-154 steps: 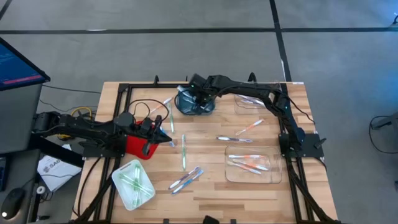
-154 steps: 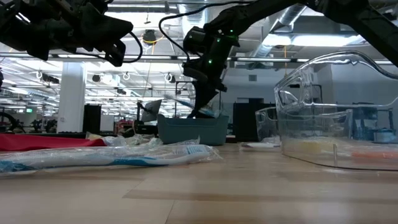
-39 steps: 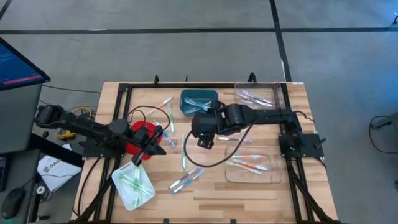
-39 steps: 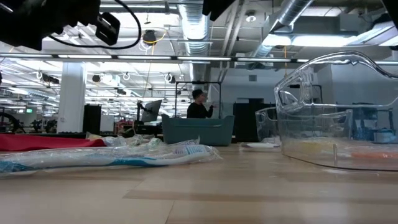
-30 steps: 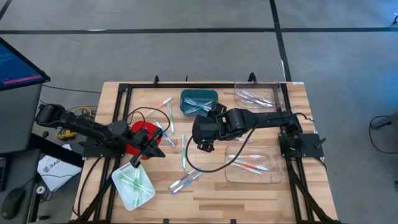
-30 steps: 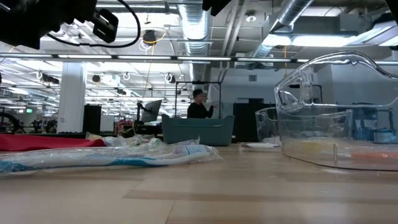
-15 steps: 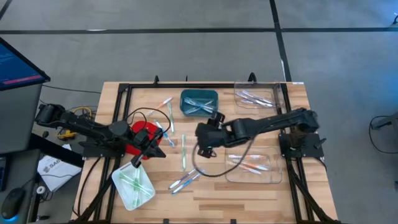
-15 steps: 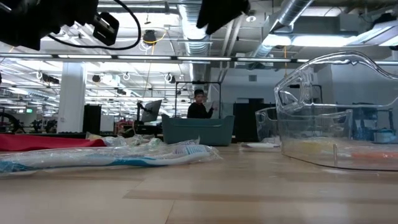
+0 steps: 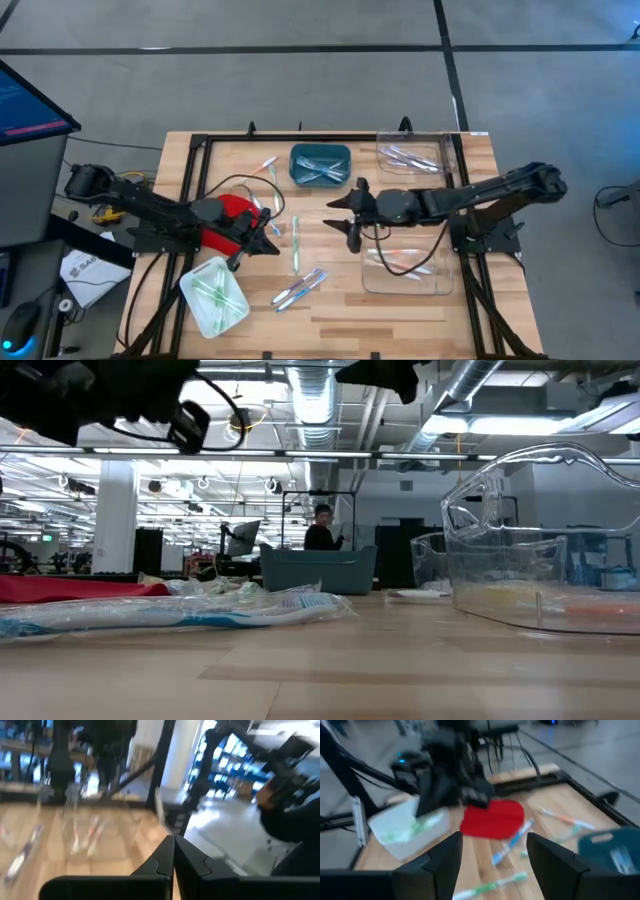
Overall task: Pick & Place Toothbrushes
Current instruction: Put the purple toothbrush into the top transparent bin
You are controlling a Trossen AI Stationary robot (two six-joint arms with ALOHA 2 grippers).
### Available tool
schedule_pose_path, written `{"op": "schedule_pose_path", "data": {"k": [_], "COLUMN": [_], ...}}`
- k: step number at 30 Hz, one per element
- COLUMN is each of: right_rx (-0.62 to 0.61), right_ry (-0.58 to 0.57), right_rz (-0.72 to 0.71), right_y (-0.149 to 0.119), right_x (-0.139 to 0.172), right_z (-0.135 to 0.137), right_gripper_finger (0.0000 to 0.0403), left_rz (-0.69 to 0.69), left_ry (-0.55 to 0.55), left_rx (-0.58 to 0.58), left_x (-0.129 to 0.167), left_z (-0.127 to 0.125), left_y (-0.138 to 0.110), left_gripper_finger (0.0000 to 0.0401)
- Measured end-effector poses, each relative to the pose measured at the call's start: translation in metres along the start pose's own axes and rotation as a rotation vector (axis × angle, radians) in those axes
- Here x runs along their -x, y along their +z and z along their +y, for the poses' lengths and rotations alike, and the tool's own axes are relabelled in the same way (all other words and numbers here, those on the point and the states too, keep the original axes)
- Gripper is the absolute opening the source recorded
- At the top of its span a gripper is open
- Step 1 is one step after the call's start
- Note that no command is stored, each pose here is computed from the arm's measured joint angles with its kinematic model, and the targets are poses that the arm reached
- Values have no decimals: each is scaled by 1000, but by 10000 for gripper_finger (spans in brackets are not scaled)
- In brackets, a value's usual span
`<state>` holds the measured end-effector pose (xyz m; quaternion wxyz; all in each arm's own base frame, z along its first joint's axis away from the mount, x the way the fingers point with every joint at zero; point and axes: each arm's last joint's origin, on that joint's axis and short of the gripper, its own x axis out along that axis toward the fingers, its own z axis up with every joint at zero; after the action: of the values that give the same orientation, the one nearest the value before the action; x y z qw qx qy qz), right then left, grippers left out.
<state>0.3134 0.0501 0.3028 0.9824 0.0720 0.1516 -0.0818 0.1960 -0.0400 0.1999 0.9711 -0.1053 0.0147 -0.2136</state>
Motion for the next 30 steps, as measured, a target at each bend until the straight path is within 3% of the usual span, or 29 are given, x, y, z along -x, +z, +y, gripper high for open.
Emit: {"op": "schedule_pose_path", "data": {"k": [8, 12, 16, 22, 25, 30], "right_rx": [131, 204, 191, 159, 148, 128], "right_ry": [87, 66, 15, -6, -18, -69], "right_rz": [-263, -346, -407, -354, -299, -163], "right_y": [19, 31, 41, 34, 27, 23], "right_x": [6, 7, 9, 0, -7, 12], "right_z": [-8, -23, -39, -46, -51, -67], "right_gripper_finger": [216, 216, 216, 216, 216, 216], "left_rz": [235, 242, 224, 226, 260, 325], "left_ry": [96, 130, 277, 343, 332, 360], "left_rx": [-44, -138, -183, -173, -188, -201], "left_x": [-37, -49, -58, -82, -100, -126], "left_z": [14, 22, 41, 78, 95, 127], "left_y": [-8, -2, 7, 17, 11, -7], "left_gripper_finger": [2, 2, 2, 2, 2, 3]}}
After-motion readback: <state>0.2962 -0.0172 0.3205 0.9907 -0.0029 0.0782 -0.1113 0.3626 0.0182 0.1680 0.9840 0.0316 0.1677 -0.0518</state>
